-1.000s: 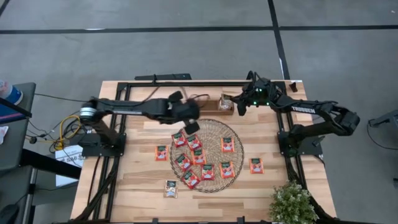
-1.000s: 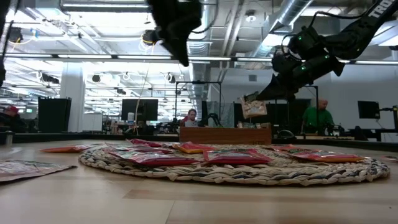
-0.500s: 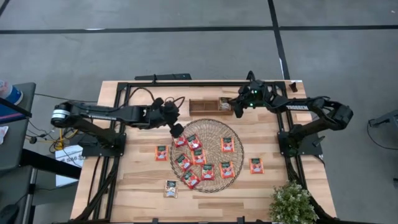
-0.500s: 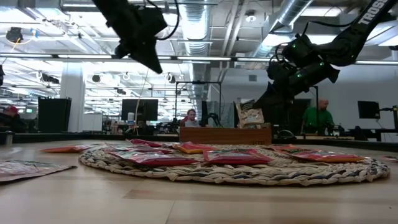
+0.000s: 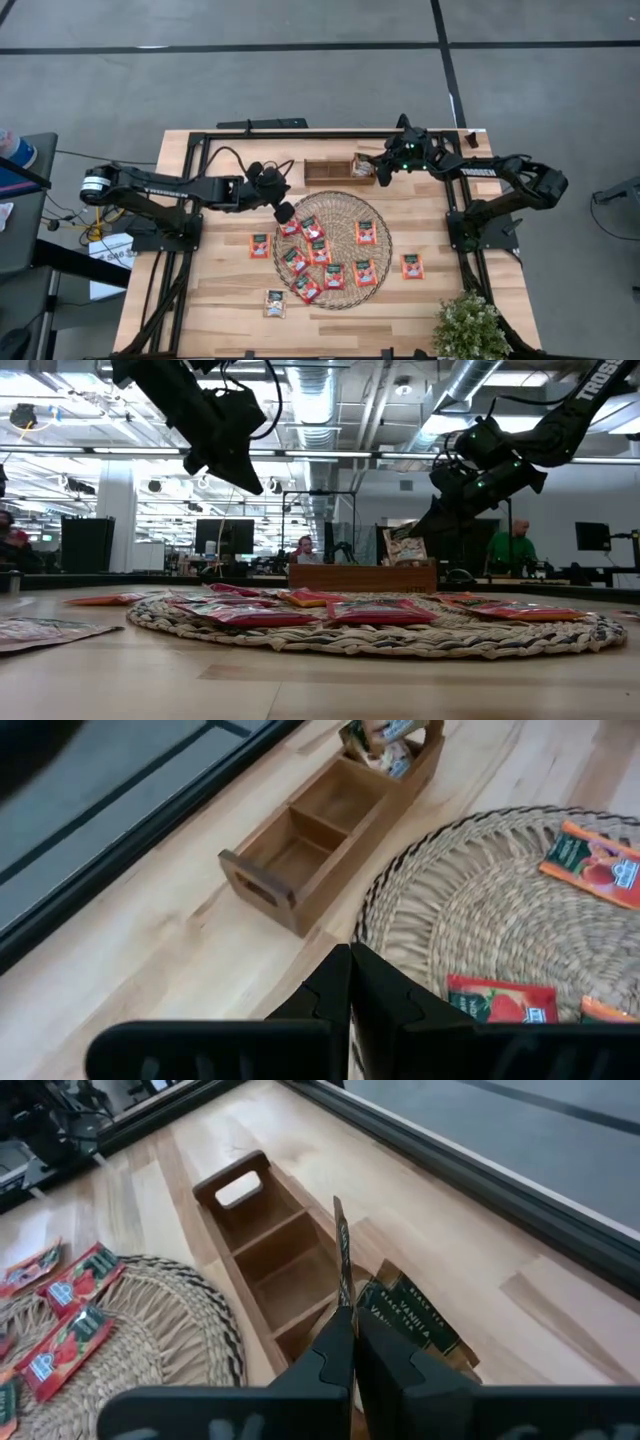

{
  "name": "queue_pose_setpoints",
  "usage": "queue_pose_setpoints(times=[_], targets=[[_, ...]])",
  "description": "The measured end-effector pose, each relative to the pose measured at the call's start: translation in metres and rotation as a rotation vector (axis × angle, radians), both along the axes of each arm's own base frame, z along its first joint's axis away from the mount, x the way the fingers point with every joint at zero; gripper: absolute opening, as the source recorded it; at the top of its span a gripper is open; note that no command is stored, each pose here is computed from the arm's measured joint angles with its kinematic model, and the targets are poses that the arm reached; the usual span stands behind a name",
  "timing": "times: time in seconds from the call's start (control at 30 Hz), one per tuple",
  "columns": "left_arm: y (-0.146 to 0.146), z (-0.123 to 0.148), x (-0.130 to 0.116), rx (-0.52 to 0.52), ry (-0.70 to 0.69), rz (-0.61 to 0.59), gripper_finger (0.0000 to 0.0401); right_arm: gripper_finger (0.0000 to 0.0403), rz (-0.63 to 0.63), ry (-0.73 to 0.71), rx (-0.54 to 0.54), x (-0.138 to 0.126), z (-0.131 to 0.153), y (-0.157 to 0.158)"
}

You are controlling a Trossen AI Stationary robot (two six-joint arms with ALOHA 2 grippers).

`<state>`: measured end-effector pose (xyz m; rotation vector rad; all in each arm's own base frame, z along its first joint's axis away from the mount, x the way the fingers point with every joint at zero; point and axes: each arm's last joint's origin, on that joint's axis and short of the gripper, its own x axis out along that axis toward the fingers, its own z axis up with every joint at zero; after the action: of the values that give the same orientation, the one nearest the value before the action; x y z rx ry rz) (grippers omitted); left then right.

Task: Pick & Place Tea
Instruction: Put the top brown tea bag into the right slot of the wooden organizer

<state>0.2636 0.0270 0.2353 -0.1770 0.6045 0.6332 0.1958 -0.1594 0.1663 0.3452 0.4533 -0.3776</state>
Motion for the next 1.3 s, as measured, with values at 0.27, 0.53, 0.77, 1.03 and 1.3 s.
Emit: queue_pose_setpoints(times=[0.27,0.53,0.77,1.03,1.3], targets=[[0.007,0.010,-0.004,0.029,-0.052,0.010,0.0000,0.0000,0.032,0.025,-0.066,0.001,0.000,0.002],[0.009,0.024,-0.013,0.040,-0.094,0.003,0.0000,0.0000,0.074,0.016,-0.057,0.005,0.000,0.007],[0.008,0.023,-0.013,0.017,-0.094,-0.030,0.0000,0.0000,0.055,0.024,-0.066,0.005,0.000,0.006],[0.008,0.023,-0.013,0.022,-0.086,-0.050,0.0000,0.0000,0.057,0.026,-0.070,0.005,0.000,0.007],[0.008,0.023,-0.012,0.018,-0.086,-0.056,0.0000,0.0000,0.045,0.032,-0.077,0.005,0.000,0.006]])
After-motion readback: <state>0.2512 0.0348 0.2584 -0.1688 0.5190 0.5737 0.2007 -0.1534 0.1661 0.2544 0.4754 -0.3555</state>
